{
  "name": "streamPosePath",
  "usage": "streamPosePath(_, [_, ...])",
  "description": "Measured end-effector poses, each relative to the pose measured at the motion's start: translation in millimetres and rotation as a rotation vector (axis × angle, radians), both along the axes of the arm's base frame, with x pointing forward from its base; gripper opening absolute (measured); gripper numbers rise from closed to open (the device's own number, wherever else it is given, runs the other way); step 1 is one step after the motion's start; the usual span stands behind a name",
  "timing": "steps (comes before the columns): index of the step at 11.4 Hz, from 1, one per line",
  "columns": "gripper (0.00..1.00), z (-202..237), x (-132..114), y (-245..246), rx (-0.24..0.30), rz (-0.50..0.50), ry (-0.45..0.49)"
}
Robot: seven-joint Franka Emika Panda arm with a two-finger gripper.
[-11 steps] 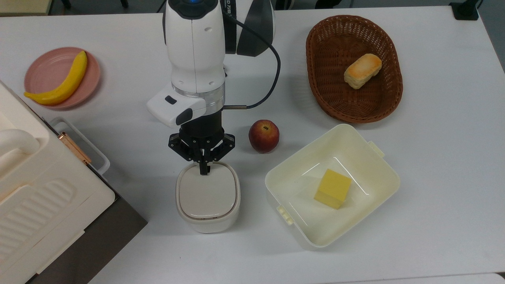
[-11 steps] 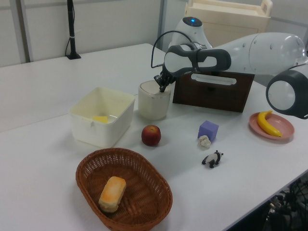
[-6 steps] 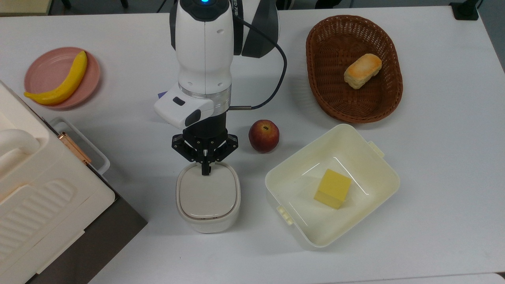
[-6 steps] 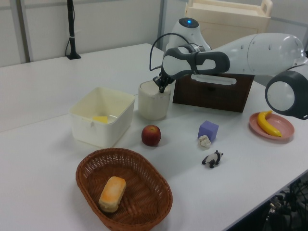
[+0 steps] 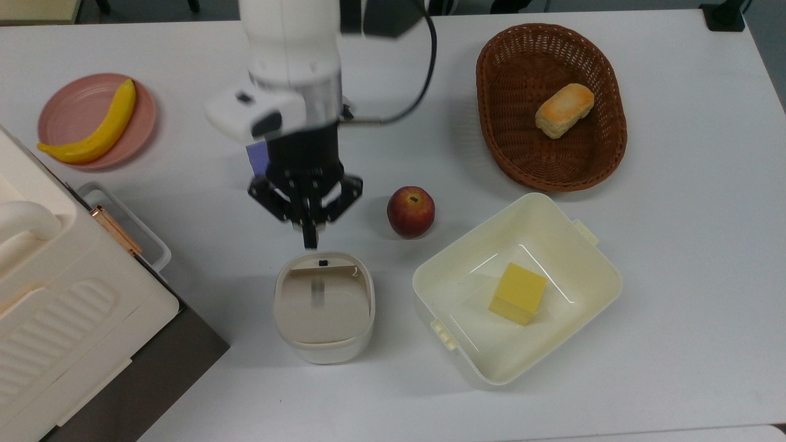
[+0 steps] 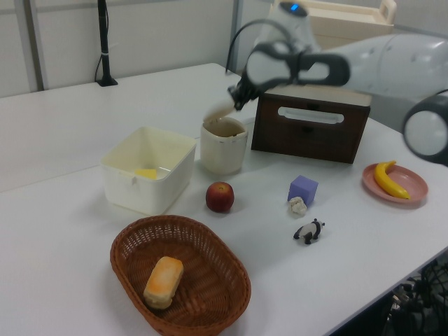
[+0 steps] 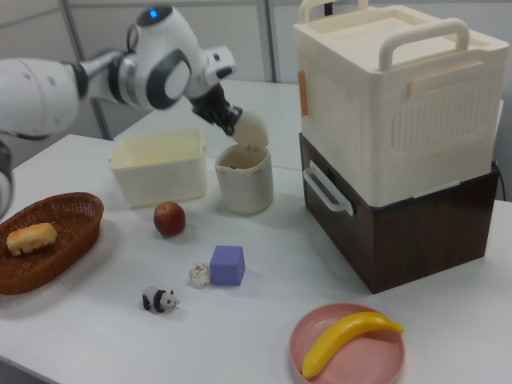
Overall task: Open the trash can
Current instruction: 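Lift the gripper away from the opened trash can lid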
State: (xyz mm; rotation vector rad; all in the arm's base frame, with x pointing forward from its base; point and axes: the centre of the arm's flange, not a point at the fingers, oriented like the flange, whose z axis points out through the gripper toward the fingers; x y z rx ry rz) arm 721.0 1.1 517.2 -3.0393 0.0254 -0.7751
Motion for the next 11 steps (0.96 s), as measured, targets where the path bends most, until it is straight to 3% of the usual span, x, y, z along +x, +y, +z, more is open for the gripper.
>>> streamPosePath(3, [0.01,61.6,-54.5,-9.1,0.041,-0.018,0.072])
streamPosePath(6, [0.05,79.2,-96.1,-6.4,0.047,-0.009,0.212])
streamPosePath(7, [0.13,84.7,-110.6,-6.0,0.048,-0.007,0.247])
streamPosePath(11, [0.74,94.4,-145.9,-1.2,0.05,0.006,0.343])
